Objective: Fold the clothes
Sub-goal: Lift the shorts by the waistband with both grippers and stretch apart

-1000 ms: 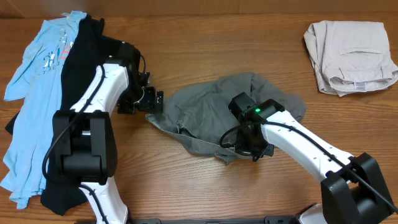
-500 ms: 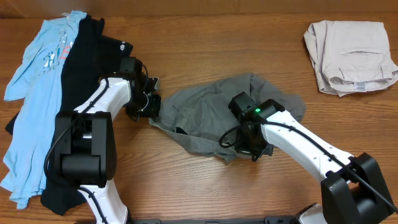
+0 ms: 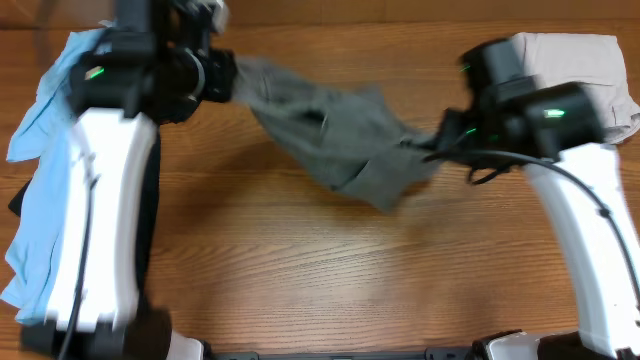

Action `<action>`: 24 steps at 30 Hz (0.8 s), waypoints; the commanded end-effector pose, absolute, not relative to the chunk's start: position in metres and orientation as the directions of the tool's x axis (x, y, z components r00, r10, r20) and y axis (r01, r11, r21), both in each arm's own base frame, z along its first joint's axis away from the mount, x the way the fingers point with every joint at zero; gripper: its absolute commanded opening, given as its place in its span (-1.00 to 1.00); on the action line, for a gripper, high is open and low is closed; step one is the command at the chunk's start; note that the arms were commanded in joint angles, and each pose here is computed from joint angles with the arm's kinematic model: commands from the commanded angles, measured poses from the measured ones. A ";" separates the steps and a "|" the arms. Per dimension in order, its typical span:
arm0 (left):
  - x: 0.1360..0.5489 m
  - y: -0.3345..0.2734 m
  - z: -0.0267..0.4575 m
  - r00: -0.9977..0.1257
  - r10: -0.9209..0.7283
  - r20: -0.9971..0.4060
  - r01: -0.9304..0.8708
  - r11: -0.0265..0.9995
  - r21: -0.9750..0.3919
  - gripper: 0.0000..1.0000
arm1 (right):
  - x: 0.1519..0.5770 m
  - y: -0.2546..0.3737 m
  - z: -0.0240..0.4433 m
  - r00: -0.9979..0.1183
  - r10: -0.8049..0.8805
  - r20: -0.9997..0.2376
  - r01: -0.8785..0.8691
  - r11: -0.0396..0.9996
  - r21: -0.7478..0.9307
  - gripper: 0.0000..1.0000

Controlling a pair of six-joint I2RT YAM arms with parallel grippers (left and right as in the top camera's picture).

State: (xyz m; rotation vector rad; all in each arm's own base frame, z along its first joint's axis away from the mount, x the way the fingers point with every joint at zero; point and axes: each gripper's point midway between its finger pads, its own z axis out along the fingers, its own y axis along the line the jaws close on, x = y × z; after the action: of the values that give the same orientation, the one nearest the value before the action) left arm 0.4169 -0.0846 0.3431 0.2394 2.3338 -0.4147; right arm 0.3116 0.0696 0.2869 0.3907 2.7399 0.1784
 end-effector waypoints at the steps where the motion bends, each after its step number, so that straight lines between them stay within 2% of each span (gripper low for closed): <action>1: 0.390 -0.066 0.435 -0.526 0.005 -0.851 0.240 0.960 -0.143 -0.92 | 0.314 0.030 0.350 -0.801 0.325 -0.504 0.264 0.946 0.191 -0.92; 6: 0.356 -0.060 0.501 -0.370 -0.035 -0.929 0.232 0.964 -0.128 -0.92 | 0.296 -0.003 0.426 -0.648 0.380 -0.661 0.291 0.925 0.246 -0.92; 7: 0.347 -0.059 0.514 -0.336 -0.055 -0.940 0.232 0.963 -0.139 -0.92 | 0.290 -0.001 0.445 -0.615 0.365 -0.699 0.249 0.931 0.267 -0.92; 15: 0.286 -0.056 0.570 -0.175 -0.098 -0.980 0.255 0.956 -0.142 -0.92 | 0.258 0.002 0.479 -0.525 0.365 -0.769 0.196 0.931 0.308 -0.92; 18: 0.275 -0.055 0.567 -0.188 -0.097 -0.977 0.253 0.957 -0.143 -0.92 | 0.256 0.009 0.480 -0.535 0.354 -0.767 0.159 0.934 0.320 -0.92; 24: 0.282 -0.056 0.531 -0.333 -0.087 -0.939 0.233 0.957 -0.171 -0.92 | 0.274 0.017 0.457 -0.618 0.339 -0.710 0.143 0.936 0.322 -0.92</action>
State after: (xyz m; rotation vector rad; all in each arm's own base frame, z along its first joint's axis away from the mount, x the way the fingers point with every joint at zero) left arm 0.2620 -0.0784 0.5433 0.2106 1.8282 -0.4270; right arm 0.2593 0.0384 0.4717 0.2811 2.2015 0.4147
